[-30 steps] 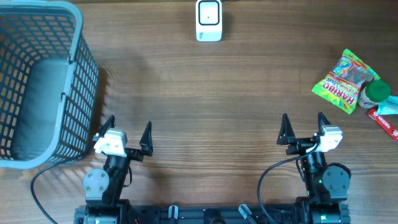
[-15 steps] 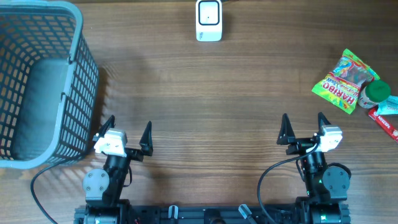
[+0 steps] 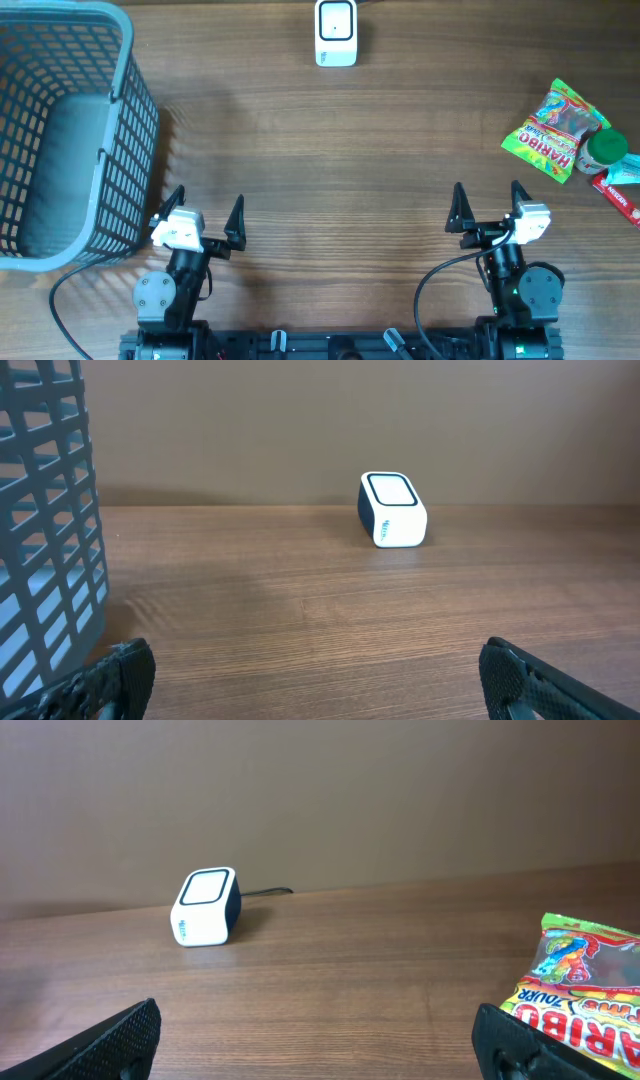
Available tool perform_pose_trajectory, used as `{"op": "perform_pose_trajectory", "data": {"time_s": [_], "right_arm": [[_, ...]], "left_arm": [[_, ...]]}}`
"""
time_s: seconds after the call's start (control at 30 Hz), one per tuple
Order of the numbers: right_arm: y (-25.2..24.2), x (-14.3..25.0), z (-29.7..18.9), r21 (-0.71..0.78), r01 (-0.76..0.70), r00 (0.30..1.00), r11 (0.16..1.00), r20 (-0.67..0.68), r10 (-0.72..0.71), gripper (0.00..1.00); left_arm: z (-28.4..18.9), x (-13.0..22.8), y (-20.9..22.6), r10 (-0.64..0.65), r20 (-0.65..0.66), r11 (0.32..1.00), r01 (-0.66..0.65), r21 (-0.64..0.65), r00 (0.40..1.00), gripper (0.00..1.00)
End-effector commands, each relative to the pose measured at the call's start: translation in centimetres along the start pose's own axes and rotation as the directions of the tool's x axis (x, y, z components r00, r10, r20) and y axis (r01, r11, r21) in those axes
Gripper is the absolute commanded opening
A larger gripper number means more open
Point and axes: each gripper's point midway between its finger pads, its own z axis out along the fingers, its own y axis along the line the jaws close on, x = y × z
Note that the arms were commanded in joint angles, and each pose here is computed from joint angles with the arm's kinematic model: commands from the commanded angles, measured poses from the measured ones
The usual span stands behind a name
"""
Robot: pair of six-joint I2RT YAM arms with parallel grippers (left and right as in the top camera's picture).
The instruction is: Scan the item barcode
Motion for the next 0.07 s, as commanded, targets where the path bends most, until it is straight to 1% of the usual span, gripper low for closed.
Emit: {"op": "perform_pose_trajectory", "data": {"time_s": [0.0, 0.03], "right_arm": [[-0.21, -0.25, -0.06, 0.013, 0.003, 1.000, 1.000, 0.013, -0.003, 1.00], [-0.20, -0.26, -0.06, 0.013, 0.003, 1.000, 1.000, 0.014, -0.003, 1.00]], "left_arm": [[0.07, 0.33, 0.13, -0.010, 0.000, 1.000, 0.010, -0.007, 1.000, 1.00], [0.07, 0.33, 0.13, -0.010, 0.000, 1.000, 0.010, -0.007, 1.000, 1.00]]}}
